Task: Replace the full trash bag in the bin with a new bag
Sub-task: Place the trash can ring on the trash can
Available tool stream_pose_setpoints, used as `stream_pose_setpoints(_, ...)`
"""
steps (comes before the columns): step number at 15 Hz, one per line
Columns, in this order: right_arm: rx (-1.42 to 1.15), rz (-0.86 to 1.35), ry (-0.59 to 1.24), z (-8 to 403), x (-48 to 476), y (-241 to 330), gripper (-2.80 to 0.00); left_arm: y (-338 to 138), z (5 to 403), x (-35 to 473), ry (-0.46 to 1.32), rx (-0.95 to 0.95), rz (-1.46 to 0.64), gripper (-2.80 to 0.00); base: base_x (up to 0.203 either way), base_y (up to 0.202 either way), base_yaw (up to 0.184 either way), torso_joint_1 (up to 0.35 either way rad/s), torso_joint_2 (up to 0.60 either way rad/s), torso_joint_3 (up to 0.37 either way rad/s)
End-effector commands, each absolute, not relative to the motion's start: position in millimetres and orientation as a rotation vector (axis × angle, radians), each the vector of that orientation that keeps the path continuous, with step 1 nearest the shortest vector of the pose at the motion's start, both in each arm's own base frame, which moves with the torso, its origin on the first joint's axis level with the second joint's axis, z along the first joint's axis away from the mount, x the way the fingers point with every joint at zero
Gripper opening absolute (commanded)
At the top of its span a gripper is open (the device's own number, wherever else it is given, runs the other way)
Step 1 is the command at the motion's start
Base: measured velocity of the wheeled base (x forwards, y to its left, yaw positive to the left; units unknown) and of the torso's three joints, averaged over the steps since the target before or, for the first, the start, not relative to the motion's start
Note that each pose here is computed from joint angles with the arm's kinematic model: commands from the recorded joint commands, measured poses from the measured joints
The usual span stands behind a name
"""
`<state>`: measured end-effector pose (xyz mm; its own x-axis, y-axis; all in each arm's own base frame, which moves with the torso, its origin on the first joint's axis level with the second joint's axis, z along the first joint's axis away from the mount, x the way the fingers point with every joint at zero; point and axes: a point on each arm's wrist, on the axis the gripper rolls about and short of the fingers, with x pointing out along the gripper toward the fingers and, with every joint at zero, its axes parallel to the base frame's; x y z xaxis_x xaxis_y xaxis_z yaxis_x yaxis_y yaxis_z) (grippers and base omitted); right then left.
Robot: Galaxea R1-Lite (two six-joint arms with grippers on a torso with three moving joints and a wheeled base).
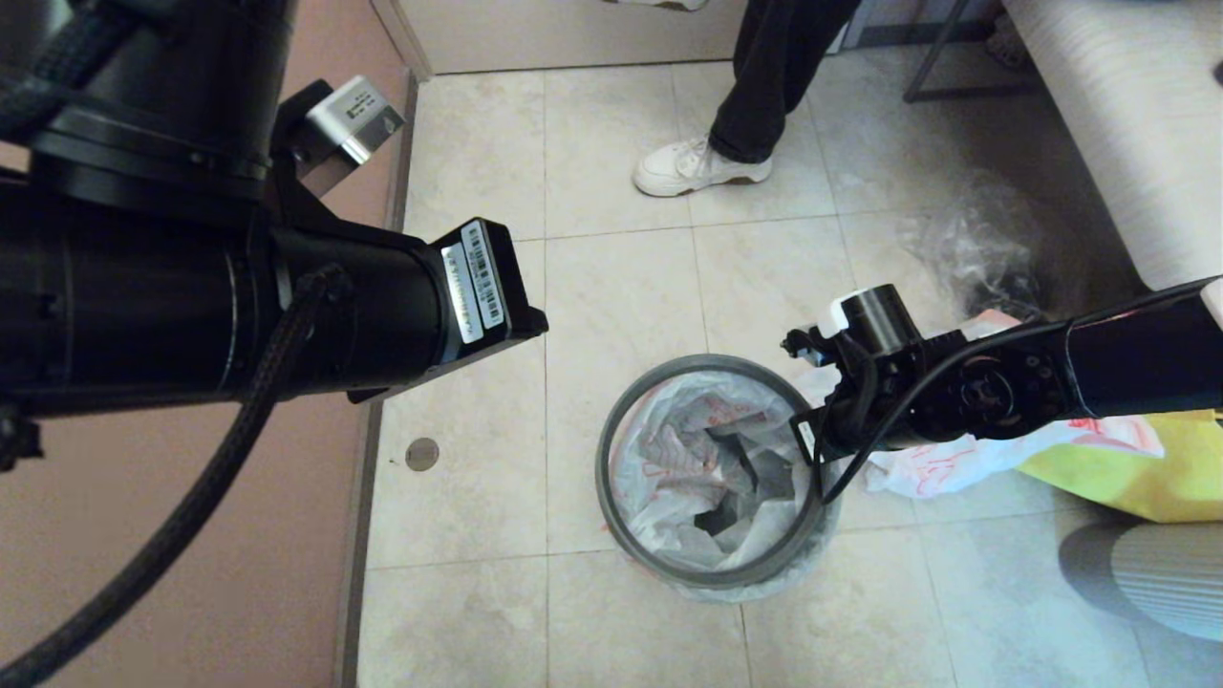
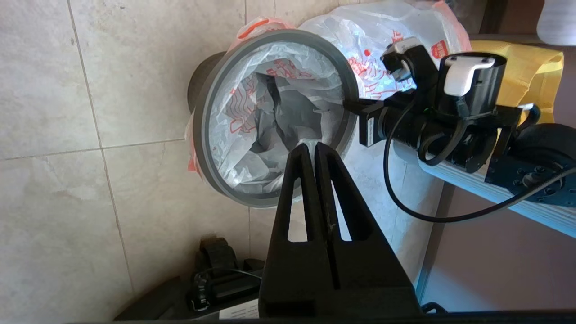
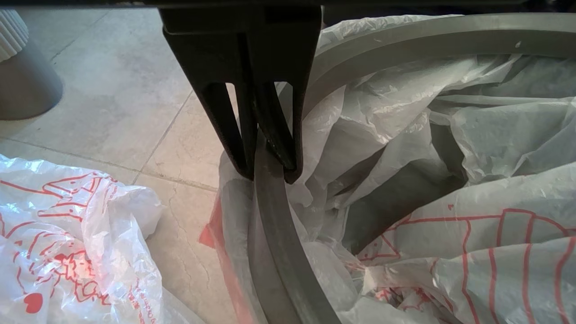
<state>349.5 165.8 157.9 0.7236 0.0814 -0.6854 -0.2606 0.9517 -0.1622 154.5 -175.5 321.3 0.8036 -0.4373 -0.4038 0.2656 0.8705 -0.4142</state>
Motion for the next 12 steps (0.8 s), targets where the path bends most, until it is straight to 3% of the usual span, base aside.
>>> stream_pose_setpoints(1, -0.258, 0.190, 0.741, 158, 349, 166, -2.80, -173, 323, 154, 0.507, -0.357, -0.380, -2.80, 0.000, 0.000, 0.000, 0.000, 0.00, 0.000)
stream_pose_setpoints(12, -0.258, 0.163, 0.715, 173, 348, 163, -2.80, -171, 324, 156, 0.502, -0.363, -0.371, -2.80, 0.000, 0.000, 0.000, 0.000, 0.00, 0.000)
